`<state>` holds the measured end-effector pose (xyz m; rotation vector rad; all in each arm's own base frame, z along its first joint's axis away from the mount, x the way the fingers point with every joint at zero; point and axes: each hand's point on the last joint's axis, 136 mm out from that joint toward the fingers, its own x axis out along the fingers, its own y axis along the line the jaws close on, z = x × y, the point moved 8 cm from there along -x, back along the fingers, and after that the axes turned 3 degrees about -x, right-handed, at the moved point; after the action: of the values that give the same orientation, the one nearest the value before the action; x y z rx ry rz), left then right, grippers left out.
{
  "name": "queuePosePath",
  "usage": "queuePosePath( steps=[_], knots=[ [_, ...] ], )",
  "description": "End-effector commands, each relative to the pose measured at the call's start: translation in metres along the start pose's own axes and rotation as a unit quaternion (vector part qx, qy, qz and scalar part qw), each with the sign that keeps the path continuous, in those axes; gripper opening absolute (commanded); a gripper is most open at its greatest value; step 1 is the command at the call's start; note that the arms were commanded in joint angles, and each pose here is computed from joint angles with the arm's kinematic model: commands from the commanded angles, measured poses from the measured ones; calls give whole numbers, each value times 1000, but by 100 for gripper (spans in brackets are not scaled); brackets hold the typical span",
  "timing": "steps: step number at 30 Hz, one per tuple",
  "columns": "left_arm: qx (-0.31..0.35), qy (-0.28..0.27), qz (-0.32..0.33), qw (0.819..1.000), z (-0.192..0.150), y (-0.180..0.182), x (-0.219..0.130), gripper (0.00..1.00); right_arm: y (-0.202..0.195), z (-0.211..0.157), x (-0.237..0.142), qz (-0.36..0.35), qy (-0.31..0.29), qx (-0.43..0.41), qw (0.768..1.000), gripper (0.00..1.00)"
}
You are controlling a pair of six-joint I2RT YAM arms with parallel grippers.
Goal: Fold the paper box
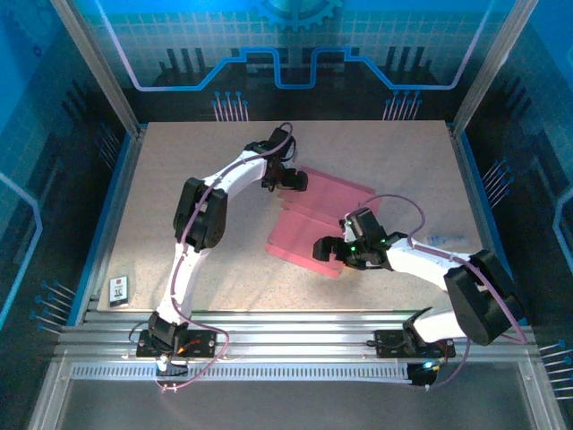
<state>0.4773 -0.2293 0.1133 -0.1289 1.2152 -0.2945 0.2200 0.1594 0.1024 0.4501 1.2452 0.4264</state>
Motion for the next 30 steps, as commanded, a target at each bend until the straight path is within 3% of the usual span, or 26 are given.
queuePosePath(
  steps=[1,9,19,30],
  knots=[
    [19,13,-6,1000,0,-9,5,87,-13,-23,7,-24,55,11,998,100],
    [9,28,-13,999,-1,-9,16,82,-14,-25,5,-26,51,11,998,100],
    [-7,49,-62,997,-5,-19,16,60,-15,-25,7,-28,51,11,998,100],
    [-4,43,-57,997,-2,-20,3,29,-15,-25,8,-26,49,12,998,100]
  ],
)
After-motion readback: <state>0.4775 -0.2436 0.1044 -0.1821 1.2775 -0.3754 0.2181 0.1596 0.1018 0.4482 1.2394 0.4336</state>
